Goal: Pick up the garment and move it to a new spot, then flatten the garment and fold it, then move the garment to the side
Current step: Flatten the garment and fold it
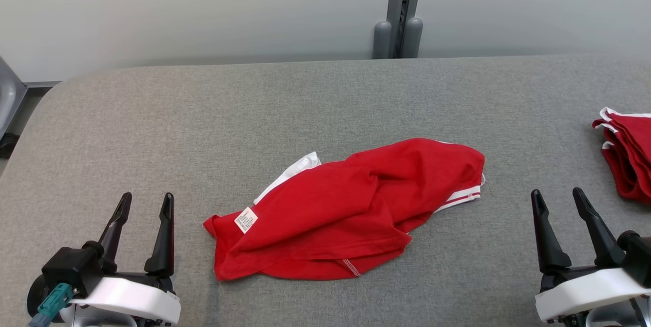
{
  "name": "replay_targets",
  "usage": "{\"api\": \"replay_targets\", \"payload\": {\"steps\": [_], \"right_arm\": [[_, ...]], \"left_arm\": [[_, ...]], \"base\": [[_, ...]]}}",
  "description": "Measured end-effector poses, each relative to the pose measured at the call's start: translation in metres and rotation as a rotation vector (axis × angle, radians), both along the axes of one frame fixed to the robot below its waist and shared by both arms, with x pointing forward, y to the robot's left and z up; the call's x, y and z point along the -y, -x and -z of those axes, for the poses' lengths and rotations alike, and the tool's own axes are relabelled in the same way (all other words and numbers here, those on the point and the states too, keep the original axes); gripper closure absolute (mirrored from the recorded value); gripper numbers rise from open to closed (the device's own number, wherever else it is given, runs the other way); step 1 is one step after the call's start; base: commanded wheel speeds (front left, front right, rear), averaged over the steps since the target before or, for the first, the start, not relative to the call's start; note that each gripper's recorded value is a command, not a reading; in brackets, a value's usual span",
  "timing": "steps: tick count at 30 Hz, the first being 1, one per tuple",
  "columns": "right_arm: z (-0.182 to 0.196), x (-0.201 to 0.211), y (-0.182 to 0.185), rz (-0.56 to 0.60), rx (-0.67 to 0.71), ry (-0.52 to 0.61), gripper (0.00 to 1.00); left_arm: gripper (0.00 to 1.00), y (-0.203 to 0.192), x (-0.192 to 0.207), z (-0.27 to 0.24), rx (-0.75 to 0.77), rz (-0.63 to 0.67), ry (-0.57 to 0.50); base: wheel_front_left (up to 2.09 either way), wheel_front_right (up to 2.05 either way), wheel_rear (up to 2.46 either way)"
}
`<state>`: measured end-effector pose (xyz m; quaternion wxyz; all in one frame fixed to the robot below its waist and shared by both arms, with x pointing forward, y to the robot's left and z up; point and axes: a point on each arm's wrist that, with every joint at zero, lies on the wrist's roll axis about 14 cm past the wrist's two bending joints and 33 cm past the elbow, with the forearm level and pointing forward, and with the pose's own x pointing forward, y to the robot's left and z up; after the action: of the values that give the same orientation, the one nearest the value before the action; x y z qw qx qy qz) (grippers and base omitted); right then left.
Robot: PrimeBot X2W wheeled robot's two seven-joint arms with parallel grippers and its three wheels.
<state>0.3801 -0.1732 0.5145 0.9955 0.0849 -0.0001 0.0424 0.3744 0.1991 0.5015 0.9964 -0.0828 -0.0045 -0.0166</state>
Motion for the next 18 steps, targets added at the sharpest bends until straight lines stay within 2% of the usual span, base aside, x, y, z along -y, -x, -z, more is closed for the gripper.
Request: {"api": "replay_targets", "payload": {"steps": [12,18], "right_arm": [[0.007,0.001,-0.002,0.001,-0.021,-0.003,0.0],[0.021,0.006,-0.023,0.013,-0.061,0.015,0.0]], "left_arm": [[0.0,0.0,0.0,0.0,-0.005,-0.004,-0.006],[0.0,-0.006,0.001,-0.003,0.003,-0.006,-0.006]], "base": [[0.0,0.0,0.0],[0.0,0.0,0.0]]}}
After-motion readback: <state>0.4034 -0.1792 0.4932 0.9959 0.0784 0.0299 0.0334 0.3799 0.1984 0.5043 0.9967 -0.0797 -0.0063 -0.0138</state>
